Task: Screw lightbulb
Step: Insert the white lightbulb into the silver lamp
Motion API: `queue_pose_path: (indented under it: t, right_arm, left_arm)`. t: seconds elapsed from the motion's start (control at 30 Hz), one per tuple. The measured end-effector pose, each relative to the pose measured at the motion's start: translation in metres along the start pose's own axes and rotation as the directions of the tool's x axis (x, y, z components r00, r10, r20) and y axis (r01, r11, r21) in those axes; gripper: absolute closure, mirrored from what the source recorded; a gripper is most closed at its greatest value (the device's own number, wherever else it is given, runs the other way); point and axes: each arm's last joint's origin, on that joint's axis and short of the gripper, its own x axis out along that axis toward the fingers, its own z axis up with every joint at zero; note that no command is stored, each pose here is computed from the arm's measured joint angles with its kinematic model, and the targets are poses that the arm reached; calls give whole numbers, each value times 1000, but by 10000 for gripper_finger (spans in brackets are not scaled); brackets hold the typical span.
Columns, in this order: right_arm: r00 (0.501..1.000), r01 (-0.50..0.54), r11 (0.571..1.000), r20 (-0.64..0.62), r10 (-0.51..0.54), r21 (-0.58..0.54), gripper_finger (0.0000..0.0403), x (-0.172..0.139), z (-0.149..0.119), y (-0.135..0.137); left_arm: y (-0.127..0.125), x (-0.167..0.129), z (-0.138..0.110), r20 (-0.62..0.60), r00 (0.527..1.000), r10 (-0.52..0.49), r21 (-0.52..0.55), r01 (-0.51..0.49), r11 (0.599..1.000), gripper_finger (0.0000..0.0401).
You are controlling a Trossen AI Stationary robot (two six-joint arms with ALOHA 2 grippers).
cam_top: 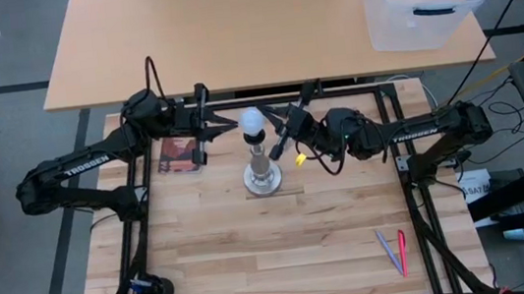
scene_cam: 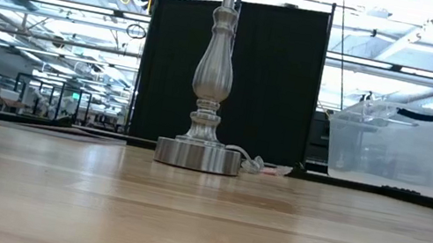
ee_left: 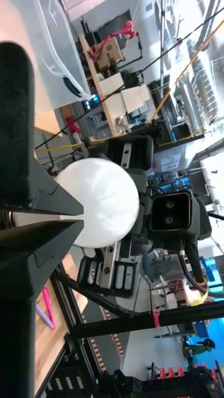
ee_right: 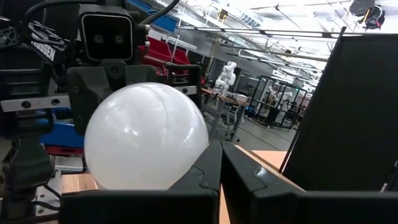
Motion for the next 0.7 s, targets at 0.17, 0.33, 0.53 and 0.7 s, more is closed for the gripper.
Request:
queue_pose_path:
  t: [0.17,0.33,0.53,0.7]
  right_arm:
    - [1000,8,1000,-8,-8,1,403,-1,0,1]
    - [1000,2,1000,-10,-2,1,403,-2,1,3]
    - [999,36,999,-33,-36,0,403,-3,0,4]
    - [999,20,1000,-37,-20,-7,403,-6,0,9]
  left_arm:
    - [2,-1,0,-4,1000,17,2,-17,1000,372]
    - [5,-2,-3,-12,999,32,0,-32,999,372]
    - [10,3,-10,-21,999,50,-11,-50,999,372]
    - [16,2,-15,-41,996,82,-28,-84,996,372]
